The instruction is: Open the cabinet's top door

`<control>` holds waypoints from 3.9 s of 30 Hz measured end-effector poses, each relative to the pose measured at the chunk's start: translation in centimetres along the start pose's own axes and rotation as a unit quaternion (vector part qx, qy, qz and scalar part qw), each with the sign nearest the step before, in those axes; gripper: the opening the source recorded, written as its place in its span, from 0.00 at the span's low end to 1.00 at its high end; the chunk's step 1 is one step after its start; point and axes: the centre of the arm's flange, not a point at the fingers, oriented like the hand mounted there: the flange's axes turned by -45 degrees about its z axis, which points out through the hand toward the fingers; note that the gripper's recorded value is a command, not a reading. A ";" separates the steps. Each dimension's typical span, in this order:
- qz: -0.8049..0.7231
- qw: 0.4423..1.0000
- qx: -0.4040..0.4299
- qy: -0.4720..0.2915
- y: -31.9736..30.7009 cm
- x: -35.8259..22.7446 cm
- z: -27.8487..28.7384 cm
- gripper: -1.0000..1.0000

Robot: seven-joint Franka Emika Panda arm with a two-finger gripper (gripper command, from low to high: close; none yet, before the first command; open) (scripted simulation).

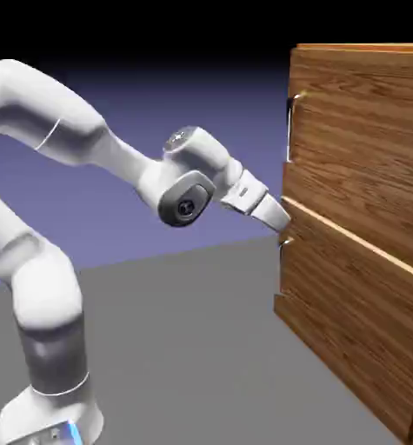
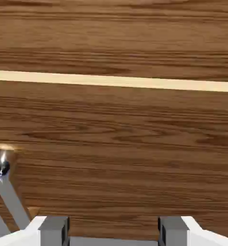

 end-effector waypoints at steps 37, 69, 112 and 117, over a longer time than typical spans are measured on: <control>0.056 0.955 -0.023 0.289 -6.9 9.3 -11.9 0.50; -0.009 0.933 0.048 0.356 -11.6 7.0 -2.9 0.00; -0.147 0.841 0.408 0.324 14.9 -9.9 -21.3 0.00; -0.165 0.816 0.455 0.315 19.9 -11.0 -22.3 0.00</control>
